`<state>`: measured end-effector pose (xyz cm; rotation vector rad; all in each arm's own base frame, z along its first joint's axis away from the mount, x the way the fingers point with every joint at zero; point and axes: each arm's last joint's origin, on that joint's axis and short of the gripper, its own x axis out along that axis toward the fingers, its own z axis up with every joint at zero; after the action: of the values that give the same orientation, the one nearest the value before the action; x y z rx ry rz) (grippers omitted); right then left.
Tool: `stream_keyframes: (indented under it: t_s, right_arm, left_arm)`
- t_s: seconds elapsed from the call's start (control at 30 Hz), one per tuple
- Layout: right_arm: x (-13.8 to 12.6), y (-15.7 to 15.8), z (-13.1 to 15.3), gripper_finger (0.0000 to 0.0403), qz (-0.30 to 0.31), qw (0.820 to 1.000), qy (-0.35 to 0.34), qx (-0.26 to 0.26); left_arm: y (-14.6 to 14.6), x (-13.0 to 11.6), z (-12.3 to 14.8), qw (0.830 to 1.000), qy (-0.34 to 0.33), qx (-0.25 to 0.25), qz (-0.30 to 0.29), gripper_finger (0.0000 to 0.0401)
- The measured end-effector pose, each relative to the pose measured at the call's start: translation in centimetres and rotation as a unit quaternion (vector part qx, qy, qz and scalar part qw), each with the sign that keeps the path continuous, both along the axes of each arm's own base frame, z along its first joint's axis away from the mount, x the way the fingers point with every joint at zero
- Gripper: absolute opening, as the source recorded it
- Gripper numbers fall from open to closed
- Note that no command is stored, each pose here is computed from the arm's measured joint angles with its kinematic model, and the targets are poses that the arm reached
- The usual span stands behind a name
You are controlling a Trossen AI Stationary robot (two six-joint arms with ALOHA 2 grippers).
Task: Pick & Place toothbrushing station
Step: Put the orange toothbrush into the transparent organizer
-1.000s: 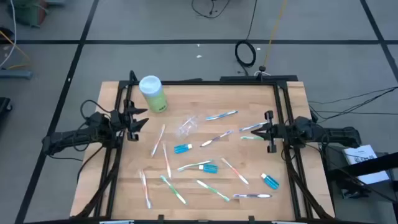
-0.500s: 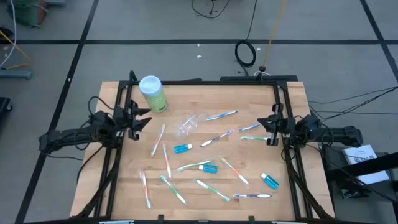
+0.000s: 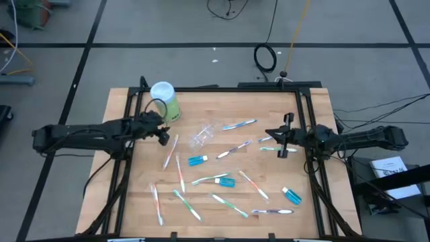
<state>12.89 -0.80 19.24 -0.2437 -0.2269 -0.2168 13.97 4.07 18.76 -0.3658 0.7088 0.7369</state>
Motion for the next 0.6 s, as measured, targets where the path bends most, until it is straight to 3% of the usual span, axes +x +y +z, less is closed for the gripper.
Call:
stream_keyframes:
  t_s: [0.23, 0.43, 0.6]
  right_arm:
    - [0.1, -0.6, -0.3, 0.0004, -0.096, 0.994, 0.000, 0.052]
    - [0.1, -0.7, -0.3, 0.0004, -0.105, 0.993, 0.000, 0.059]
    - [0.1, -0.7, -0.3, 0.0004, -0.105, 0.993, 0.000, 0.059]
  left_arm:
    - [0.1, 1.1, -0.8, 0.997, -0.022, -0.053, 0.042, 0.0195]
    - [0.1, 1.8, -1.6, 0.992, -0.025, -0.109, 0.064, 0.0195]
    - [0.2, 2.5, -2.8, 0.990, 0.004, -0.121, 0.073, 0.0195]
